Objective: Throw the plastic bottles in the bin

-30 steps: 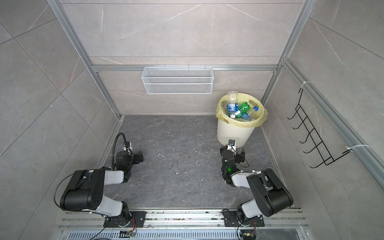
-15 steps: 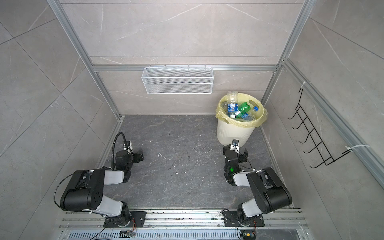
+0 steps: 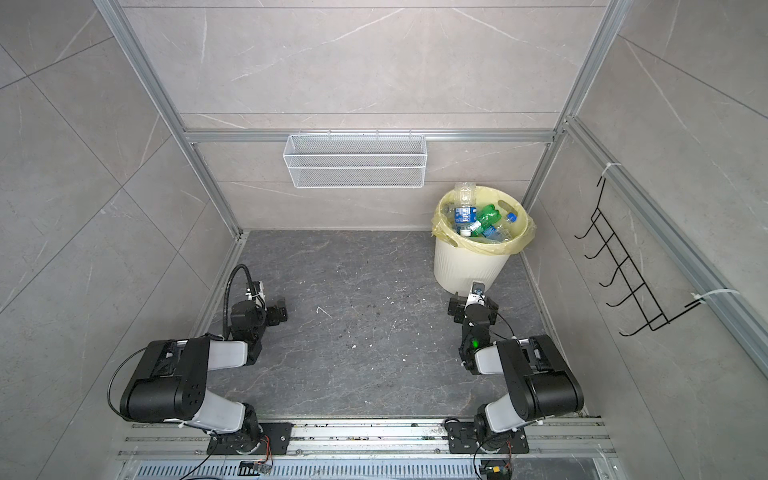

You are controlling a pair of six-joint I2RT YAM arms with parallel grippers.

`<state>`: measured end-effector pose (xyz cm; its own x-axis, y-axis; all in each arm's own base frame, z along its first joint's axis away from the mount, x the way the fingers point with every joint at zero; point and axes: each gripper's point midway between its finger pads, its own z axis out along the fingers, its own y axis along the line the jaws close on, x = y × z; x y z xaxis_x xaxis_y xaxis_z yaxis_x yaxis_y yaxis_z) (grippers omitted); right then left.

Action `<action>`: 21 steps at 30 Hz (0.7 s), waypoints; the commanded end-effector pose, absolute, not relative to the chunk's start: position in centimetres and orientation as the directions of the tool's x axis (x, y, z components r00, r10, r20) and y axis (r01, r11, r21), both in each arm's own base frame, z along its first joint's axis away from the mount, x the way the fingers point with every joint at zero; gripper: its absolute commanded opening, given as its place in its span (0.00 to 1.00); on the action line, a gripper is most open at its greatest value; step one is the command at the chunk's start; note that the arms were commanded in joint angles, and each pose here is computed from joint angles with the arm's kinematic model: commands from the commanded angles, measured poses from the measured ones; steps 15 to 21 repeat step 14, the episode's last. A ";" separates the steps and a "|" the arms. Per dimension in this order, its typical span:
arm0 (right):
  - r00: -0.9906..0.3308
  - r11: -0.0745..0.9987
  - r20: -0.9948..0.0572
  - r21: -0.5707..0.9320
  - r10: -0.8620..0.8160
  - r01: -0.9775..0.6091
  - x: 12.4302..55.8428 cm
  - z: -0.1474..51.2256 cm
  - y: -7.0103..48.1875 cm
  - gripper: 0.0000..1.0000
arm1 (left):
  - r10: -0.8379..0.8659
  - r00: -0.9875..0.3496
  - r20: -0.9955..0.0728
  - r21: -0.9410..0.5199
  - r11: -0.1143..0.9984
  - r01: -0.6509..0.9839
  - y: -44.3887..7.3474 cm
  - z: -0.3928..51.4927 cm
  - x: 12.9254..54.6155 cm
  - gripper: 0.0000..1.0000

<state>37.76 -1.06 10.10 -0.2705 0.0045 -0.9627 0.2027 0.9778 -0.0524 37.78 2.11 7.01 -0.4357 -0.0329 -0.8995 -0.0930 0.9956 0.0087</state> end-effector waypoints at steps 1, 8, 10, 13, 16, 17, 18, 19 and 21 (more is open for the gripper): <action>-0.282 0.987 -0.959 -0.030 0.017 0.160 38.4 10.1 -0.4 1.00 | -0.011 -0.375 -0.927 0.021 0.996 -0.082 2.2 8.6 38.5 1.00; -0.289 0.987 -0.957 -0.026 0.020 0.156 38.5 9.9 -0.3 1.00 | -0.012 -0.377 -0.926 0.020 0.996 -0.081 2.2 8.6 38.5 1.00; -0.292 0.988 -0.956 -0.025 0.021 0.155 38.6 9.9 -0.4 1.00 | -0.011 -0.376 -0.927 0.021 0.996 -0.081 2.2 8.6 38.5 1.00; -0.291 0.988 -0.956 -0.025 0.022 0.155 38.6 9.9 -0.4 1.00 | -0.012 -0.376 -0.926 0.020 0.996 -0.081 2.2 8.6 38.5 1.00; -0.290 0.988 -0.957 -0.025 0.021 0.155 38.5 9.9 -0.4 1.00 | -0.011 -0.376 -0.926 0.021 0.996 -0.081 2.2 8.6 38.5 1.00; -0.290 0.988 -0.957 -0.025 0.021 0.155 38.5 9.9 -0.4 1.00 | -0.011 -0.376 -0.926 0.021 0.996 -0.081 2.2 8.6 38.5 1.00; -0.290 0.988 -0.957 -0.025 0.021 0.155 38.5 9.9 -0.4 1.00 | -0.011 -0.376 -0.926 0.021 0.996 -0.081 2.2 8.6 38.5 1.00; -0.290 0.988 -0.957 -0.025 0.021 0.155 38.5 9.9 -0.4 1.00 | -0.011 -0.376 -0.926 0.021 0.996 -0.081 2.2 8.6 38.5 1.00; -0.290 0.988 -0.957 -0.025 0.021 0.155 38.5 9.9 -0.4 1.00 | -0.011 -0.376 -0.926 0.021 0.996 -0.081 2.2 8.6 38.5 1.00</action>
